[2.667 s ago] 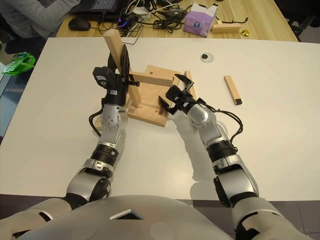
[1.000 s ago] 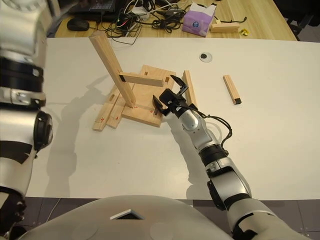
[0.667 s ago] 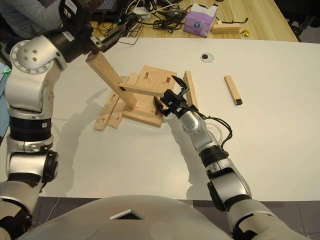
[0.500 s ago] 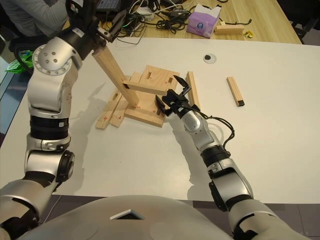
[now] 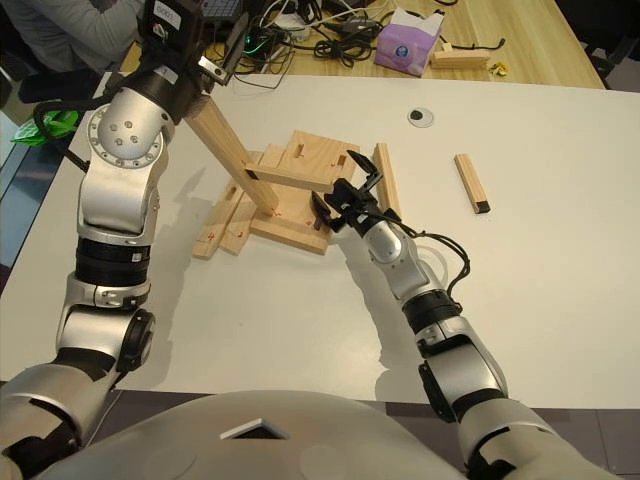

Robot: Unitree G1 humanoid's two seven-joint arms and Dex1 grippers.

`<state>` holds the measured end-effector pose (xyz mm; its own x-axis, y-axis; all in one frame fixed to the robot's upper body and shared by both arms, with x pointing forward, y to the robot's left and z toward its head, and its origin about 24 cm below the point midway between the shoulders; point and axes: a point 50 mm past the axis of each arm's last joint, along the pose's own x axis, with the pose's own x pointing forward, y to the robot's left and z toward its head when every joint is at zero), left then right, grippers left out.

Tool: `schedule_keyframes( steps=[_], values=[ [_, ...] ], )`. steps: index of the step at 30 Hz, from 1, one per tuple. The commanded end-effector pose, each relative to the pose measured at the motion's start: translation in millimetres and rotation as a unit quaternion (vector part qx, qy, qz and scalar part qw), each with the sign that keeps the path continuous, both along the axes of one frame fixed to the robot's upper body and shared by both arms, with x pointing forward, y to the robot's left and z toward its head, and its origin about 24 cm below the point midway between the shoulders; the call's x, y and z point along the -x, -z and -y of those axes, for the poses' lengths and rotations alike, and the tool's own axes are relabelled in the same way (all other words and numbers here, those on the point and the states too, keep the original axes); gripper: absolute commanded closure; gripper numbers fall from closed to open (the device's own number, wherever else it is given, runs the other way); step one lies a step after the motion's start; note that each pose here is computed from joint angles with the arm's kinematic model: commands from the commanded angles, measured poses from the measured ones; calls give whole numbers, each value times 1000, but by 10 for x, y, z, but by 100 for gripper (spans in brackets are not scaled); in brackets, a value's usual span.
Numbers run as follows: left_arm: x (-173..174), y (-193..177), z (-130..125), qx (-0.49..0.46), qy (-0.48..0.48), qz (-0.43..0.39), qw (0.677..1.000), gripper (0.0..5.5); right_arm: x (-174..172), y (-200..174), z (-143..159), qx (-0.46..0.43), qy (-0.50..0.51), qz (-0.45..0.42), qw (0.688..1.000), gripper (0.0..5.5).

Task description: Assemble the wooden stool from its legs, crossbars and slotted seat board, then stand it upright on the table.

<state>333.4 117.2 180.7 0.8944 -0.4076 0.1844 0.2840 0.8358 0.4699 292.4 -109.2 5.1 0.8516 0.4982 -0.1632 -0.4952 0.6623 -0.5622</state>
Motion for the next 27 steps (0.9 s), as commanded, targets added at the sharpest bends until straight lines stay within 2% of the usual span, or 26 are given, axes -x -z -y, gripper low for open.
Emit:
schedule_keyframes(
  steps=[1, 3, 6, 9, 13, 16, 21, 24, 27],
  values=[
    [209, 598, 387, 140, 59, -90, 984, 189, 454, 670, 74, 83, -18, -161, 983, 10],
    [213, 251, 316, 215, 50, 12, 975, 189, 457, 673, 77, 83, -18, -162, 983, 10],
    [247, -72, 109, 278, 23, 127, 952, 189, 455, 667, 81, 81, -17, -158, 984, 10],
    [259, -185, -64, 286, -11, 178, 941, 189, 414, 616, 129, 74, -5, -139, 987, 10],
    [261, -281, -331, 295, -71, 214, 928, 189, 275, 428, 196, 49, 18, -83, 995, 10],
    [278, -423, -538, 288, -102, 248, 919, 189, 134, 175, 365, 15, 68, 9, 998, 10],
    [271, -329, -653, 275, -146, 241, 919, 189, 45, -135, 715, -8, 127, 122, 984, 10],
    [301, -206, -652, 270, -160, 224, 922, 189, 27, -254, 849, -28, 155, 156, 975, 10],
    [348, -2, -703, 259, -179, 192, 929, 189, 105, -261, 868, -77, 138, 121, 980, 10]
  ],
)
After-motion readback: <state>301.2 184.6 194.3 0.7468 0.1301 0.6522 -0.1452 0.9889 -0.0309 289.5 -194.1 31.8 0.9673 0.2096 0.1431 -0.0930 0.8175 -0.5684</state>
